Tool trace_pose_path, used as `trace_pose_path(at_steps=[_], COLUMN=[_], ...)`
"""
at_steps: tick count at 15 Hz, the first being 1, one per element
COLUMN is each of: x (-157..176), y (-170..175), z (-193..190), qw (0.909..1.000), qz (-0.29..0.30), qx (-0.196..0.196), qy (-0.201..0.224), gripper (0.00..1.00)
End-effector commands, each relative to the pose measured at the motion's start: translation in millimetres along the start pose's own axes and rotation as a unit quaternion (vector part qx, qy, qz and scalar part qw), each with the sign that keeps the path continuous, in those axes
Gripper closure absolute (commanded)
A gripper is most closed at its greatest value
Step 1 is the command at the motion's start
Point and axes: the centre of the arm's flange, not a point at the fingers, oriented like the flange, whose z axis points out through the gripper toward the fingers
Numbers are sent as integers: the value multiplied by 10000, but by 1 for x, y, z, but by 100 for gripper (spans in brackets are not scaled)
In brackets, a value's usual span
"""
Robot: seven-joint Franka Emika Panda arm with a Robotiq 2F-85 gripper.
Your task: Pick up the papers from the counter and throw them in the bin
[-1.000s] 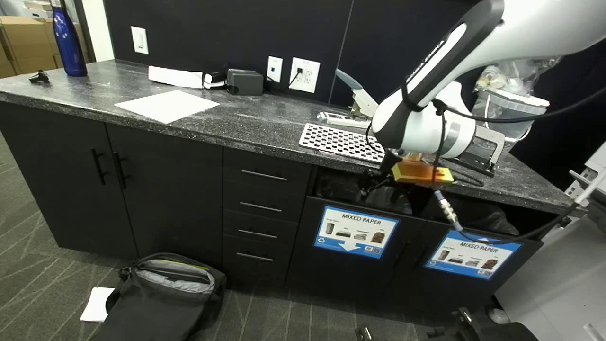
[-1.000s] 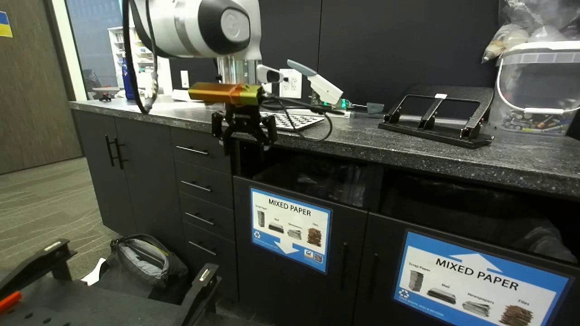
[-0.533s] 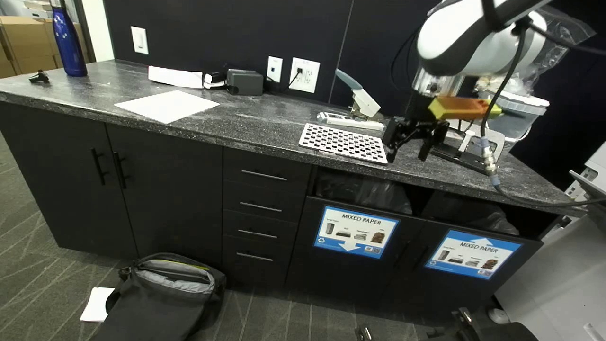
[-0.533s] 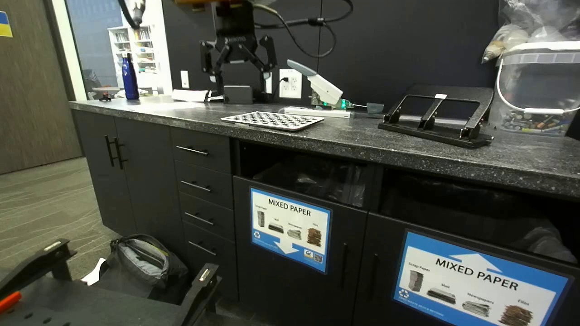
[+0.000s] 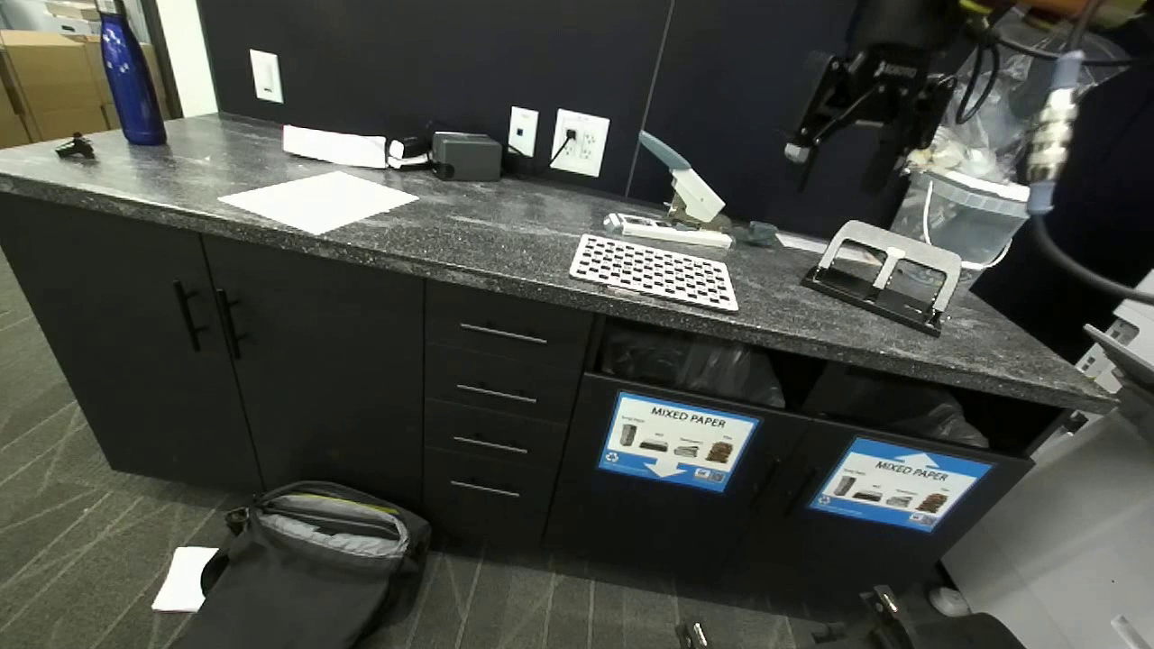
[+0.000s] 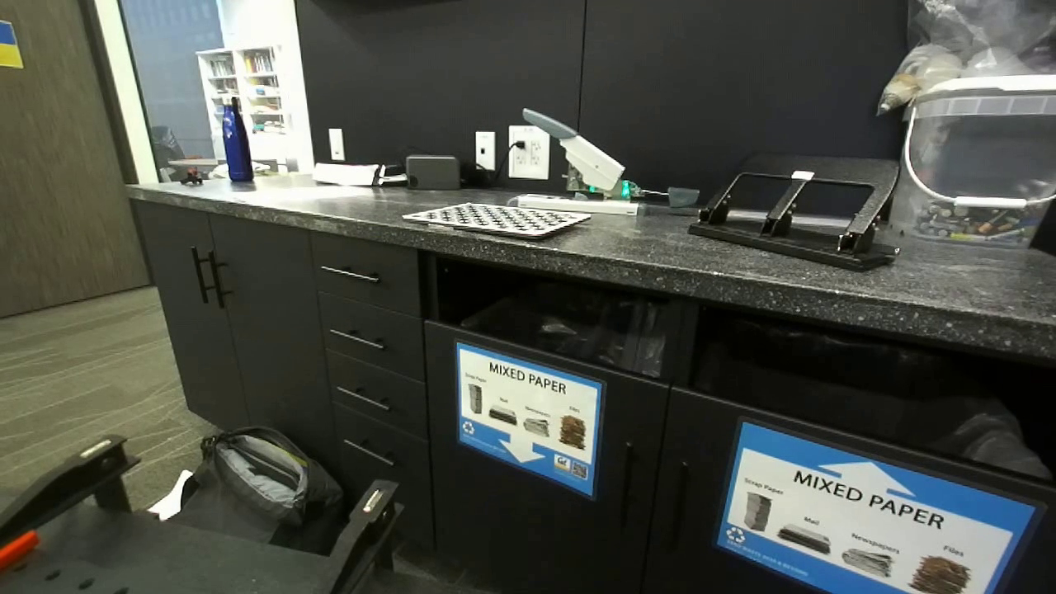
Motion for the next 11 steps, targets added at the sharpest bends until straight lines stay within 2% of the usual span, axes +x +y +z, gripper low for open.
trace_pose_path(at_steps=[1, 6, 11], x=[-28, -36, -37], y=[-8, -1, -3], z=[-37, -43, -28], qw=[9994, 9985, 9986], qz=[-48, 3, 60], qx=[194, 268, 163], qy=[-299, -472, -507], gripper=[0, 0, 0])
